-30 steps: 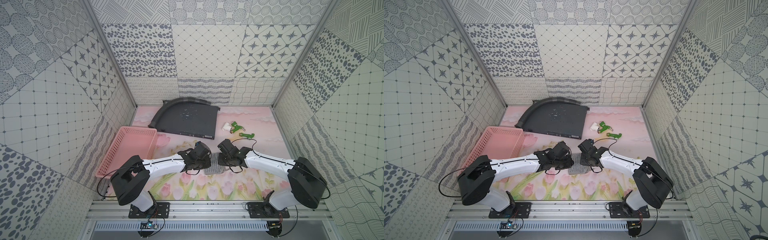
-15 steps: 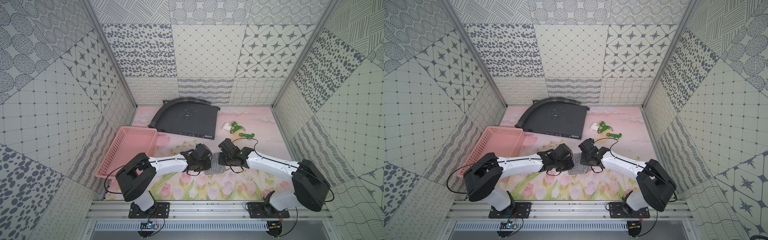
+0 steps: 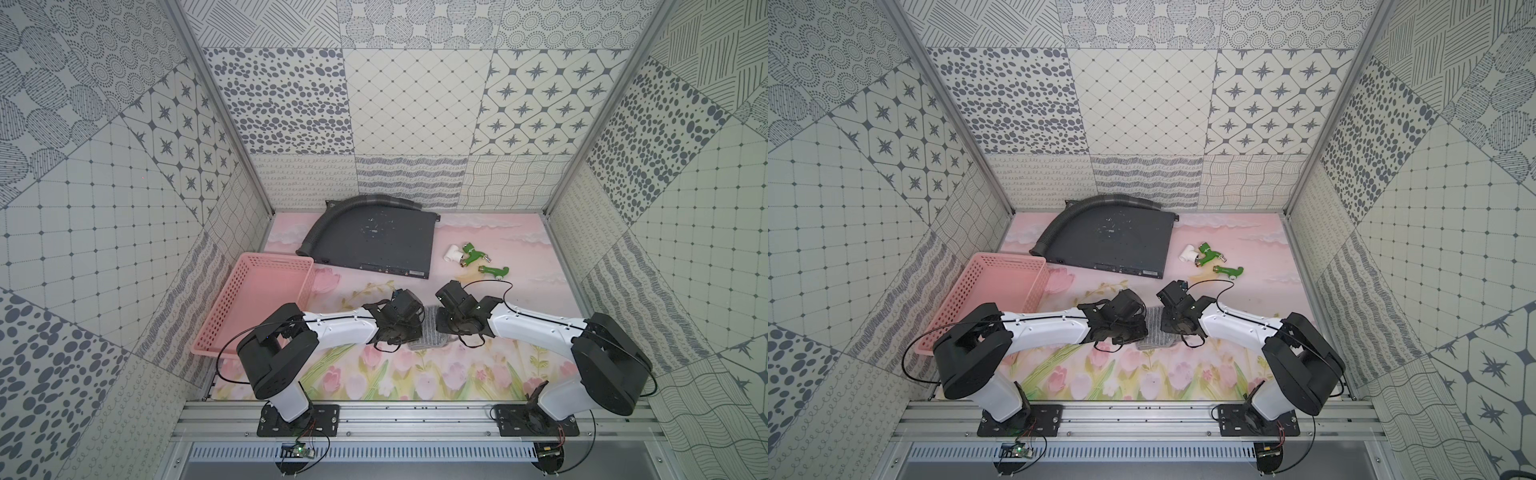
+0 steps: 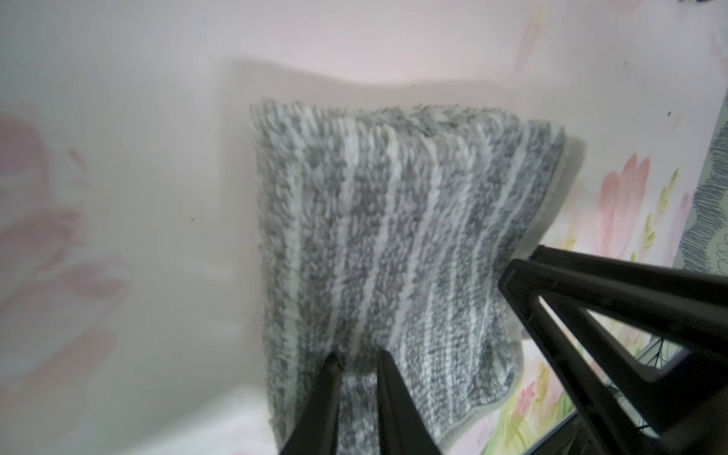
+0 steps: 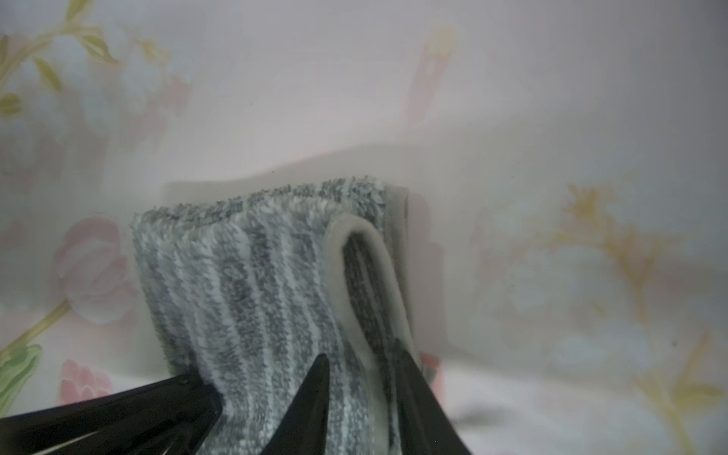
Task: Fold the square dishcloth
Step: Smooth out the cleaning item at the center of the board.
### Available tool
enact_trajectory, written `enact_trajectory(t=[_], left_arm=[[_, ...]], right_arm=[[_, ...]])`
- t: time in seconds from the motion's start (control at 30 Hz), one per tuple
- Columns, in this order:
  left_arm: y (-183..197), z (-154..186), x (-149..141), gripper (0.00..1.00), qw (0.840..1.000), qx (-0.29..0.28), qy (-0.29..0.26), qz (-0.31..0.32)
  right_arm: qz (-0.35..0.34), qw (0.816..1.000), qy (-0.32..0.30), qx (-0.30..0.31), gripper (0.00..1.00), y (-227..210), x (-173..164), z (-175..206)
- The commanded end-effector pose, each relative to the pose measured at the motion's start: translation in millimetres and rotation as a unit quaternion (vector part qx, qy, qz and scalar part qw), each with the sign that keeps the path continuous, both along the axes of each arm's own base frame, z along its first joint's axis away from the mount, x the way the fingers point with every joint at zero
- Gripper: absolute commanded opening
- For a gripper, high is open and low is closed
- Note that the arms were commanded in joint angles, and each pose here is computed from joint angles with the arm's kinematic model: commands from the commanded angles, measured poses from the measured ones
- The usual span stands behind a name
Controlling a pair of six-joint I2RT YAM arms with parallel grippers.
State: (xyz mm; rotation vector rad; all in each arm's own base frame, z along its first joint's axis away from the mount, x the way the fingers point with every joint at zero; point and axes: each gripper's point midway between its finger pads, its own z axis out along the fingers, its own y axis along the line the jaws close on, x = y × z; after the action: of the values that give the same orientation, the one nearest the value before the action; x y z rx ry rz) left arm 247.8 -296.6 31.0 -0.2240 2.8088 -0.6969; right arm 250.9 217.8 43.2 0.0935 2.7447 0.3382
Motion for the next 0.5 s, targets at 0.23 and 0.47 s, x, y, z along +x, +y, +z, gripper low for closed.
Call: enact_trajectory(t=[0.23,0.47], left_arm=[[-5.7,2.0,2.7,0.19,1.0,-0.014,0.002,-0.001],[-6.8,1.5,3.0,0.19,1.0,-0.015,0.003,-0.001]], right_arm=[[-0.005,0.999,0.009,0.036,0.31,8.2,1.3,-11.2],[-0.004,0.999,0.009,0.046,0.23,10.4,1.5,-10.6]])
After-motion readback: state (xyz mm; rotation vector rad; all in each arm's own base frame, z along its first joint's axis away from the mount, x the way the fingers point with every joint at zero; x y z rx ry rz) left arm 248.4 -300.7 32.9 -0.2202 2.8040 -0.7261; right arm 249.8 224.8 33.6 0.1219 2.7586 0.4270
